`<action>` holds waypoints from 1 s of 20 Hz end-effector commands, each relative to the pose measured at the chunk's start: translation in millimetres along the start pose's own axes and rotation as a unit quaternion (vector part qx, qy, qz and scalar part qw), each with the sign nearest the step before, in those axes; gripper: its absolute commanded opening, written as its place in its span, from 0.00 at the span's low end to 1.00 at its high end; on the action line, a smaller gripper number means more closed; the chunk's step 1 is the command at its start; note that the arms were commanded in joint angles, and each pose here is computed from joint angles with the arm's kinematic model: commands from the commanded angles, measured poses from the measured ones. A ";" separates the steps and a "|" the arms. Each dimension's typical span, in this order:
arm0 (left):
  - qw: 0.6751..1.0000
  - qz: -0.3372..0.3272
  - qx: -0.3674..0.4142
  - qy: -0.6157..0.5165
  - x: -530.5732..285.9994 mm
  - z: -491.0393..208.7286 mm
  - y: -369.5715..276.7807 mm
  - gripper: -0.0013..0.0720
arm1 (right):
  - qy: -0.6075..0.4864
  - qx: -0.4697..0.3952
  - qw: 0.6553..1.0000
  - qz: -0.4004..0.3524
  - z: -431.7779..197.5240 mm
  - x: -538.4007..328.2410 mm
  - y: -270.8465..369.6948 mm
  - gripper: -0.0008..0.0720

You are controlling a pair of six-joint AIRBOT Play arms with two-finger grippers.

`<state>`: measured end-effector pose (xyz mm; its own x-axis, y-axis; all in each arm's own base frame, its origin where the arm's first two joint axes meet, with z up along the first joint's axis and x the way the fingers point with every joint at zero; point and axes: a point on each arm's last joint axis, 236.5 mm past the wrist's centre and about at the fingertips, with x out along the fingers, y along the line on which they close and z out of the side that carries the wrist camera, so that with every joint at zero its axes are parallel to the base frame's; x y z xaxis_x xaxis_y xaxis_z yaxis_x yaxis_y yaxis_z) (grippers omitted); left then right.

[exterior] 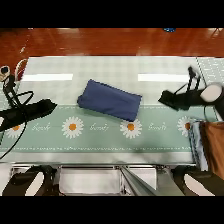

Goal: Fold the shirts.

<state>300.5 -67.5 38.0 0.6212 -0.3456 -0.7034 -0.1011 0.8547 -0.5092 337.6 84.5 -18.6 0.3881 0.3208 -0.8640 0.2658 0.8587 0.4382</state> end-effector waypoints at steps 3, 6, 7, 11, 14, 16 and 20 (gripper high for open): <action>1.000 0.000 -0.002 0.000 0.0 -0.3 0.0 0.04 | 0.039 0.102 0.988 0.113 -37.8 57.9 16.8 0.57; 1.000 0.000 -0.002 0.000 0.0 -0.3 0.0 0.04 | 0.083 0.130 0.976 0.152 -50.3 79.4 28.7 0.57; 1.000 0.000 -0.002 0.000 0.0 -0.3 0.0 0.04 | 0.100 0.128 0.974 0.156 -54.4 84.4 30.7 0.57; 1.000 0.000 -0.002 0.000 0.0 -0.3 0.0 0.04 | 0.120 0.111 0.973 0.166 -45.3 93.1 42.8 0.57; 1.000 0.000 -0.002 0.000 0.0 -0.2 0.0 0.04 | 0.137 0.088 0.972 0.169 -47.3 105.0 64.6 0.57; 1.000 0.000 -0.002 0.000 0.0 -0.3 0.0 0.04 | 0.156 0.072 0.970 0.172 -51.9 118.1 80.6 0.57; 1.000 0.000 -0.002 0.001 0.0 -0.4 0.0 0.04 | 0.189 0.025 0.962 0.194 -56.1 132.2 122.5 0.24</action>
<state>300.4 -68.0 38.1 0.6205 -0.3475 -0.7030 -0.1032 0.8525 -0.5125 365.6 225.0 -98.0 0.1736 0.7106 -0.6819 0.2631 0.6337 0.7274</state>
